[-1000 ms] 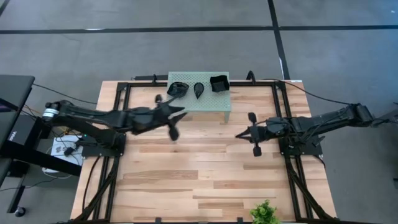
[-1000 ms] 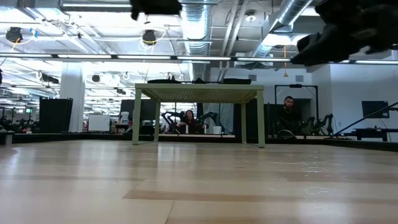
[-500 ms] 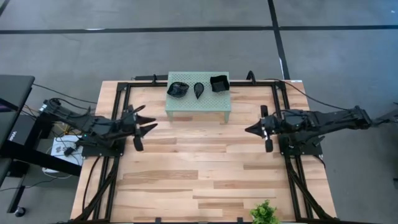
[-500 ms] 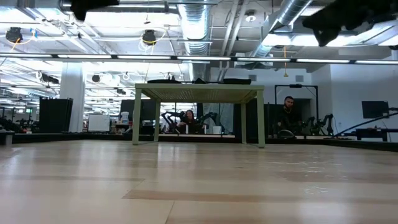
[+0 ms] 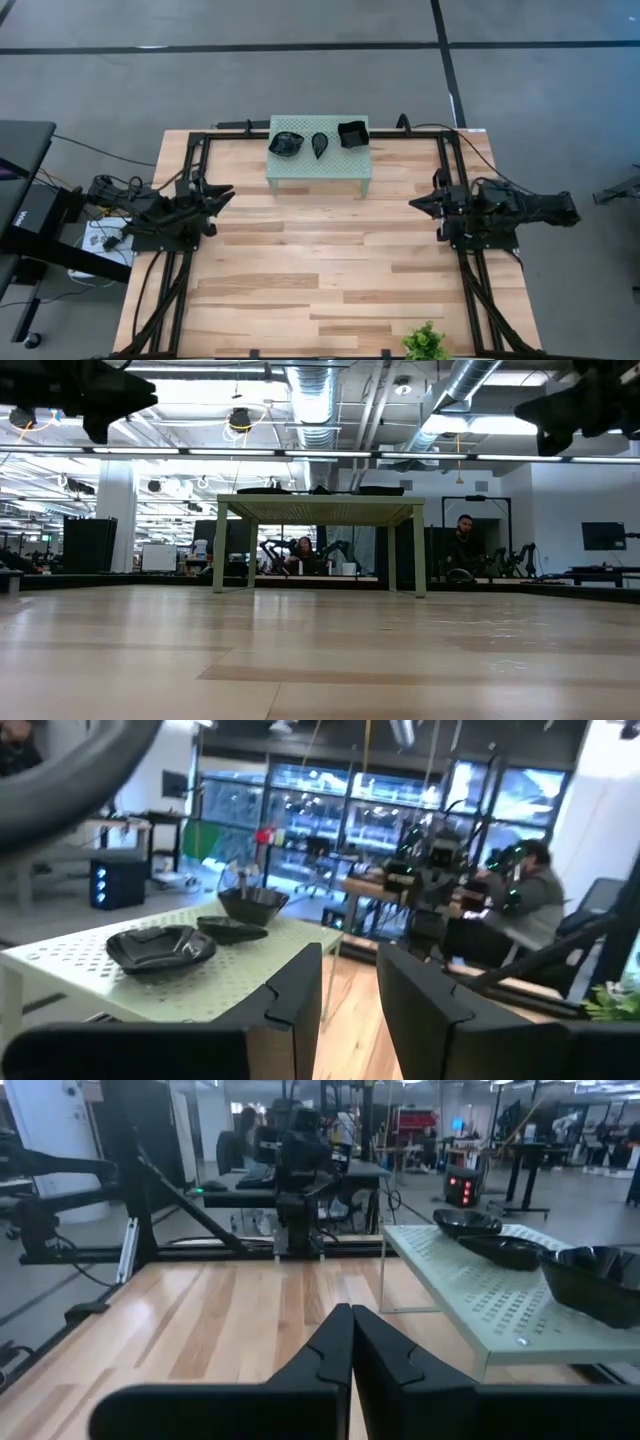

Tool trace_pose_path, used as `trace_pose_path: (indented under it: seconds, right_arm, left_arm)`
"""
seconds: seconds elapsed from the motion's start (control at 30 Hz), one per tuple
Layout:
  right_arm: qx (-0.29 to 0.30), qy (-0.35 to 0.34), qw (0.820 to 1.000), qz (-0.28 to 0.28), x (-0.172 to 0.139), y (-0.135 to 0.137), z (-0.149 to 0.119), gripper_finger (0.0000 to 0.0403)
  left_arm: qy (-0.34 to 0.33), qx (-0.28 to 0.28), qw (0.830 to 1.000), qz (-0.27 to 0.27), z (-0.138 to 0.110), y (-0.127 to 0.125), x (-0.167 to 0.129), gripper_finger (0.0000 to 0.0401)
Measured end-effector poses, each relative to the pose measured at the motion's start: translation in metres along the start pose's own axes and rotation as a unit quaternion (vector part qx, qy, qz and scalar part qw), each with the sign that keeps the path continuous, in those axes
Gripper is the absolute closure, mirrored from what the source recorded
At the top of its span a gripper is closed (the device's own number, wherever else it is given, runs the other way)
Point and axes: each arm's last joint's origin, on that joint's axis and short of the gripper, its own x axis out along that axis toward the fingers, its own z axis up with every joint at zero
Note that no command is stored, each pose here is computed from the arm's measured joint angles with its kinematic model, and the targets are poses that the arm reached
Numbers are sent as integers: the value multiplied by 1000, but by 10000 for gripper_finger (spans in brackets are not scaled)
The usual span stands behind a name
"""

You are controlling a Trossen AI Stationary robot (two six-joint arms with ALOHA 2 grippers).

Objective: Pick & Place Mini shaped plates
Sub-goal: Return to Home Position

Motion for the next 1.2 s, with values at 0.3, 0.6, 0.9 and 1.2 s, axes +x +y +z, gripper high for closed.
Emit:
trace_pose_path:
  seconds: [0.3, 0.6, 0.9, 1.2]
  right_arm:
    - [-3, 39, 999, -2, 6, 1, -26, 402]
    - [4, 42, 999, -8, 12, 2, -43, 402]
    - [-5, 34, 999, -16, 12, 1, -43, 402]
    - [-21, 37, 999, -16, 12, 1, -44, 402]
  left_arm:
    - [14, 30, 999, -12, -26, -2, 2, 300]
    - [22, 37, 999, -10, -47, -3, 3, 300]
    - [23, 35, 999, -11, -48, -3, 3, 300]
    - [22, 32, 999, -11, -47, -3, 3, 300]
